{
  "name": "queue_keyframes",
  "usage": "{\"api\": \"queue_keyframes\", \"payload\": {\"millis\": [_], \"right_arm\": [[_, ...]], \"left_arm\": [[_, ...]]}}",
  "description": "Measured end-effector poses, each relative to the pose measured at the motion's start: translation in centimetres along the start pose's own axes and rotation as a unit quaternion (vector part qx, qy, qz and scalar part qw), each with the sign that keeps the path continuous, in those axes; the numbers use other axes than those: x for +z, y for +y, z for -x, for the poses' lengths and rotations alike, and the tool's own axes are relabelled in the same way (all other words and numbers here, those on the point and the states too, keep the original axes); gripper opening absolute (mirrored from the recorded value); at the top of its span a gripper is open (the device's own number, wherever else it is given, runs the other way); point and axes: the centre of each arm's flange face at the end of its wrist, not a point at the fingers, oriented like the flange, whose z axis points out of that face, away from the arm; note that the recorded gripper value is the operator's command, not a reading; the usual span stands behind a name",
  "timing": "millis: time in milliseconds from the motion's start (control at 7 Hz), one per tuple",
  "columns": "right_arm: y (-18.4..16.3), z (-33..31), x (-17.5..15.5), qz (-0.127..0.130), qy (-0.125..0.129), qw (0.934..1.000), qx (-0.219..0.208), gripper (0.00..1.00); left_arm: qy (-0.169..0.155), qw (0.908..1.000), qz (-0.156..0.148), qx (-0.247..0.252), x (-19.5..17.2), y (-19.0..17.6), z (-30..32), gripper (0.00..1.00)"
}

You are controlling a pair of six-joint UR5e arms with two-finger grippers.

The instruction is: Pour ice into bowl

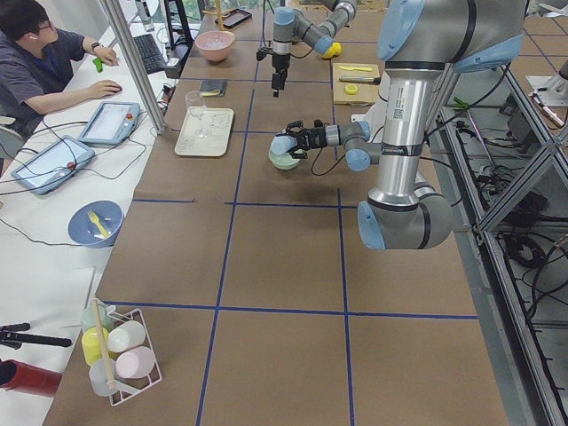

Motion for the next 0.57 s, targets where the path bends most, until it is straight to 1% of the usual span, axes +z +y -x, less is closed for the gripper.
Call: {"api": "queue_keyframes", "payload": {"millis": [571], "right_arm": [[0.03,0.06,-0.08,-0.001,-0.001,1.0000,0.000,1.00]], "left_arm": [[-0.004,0.9999,0.003,0.013,0.16,0.12,0.16,0.00]]}}
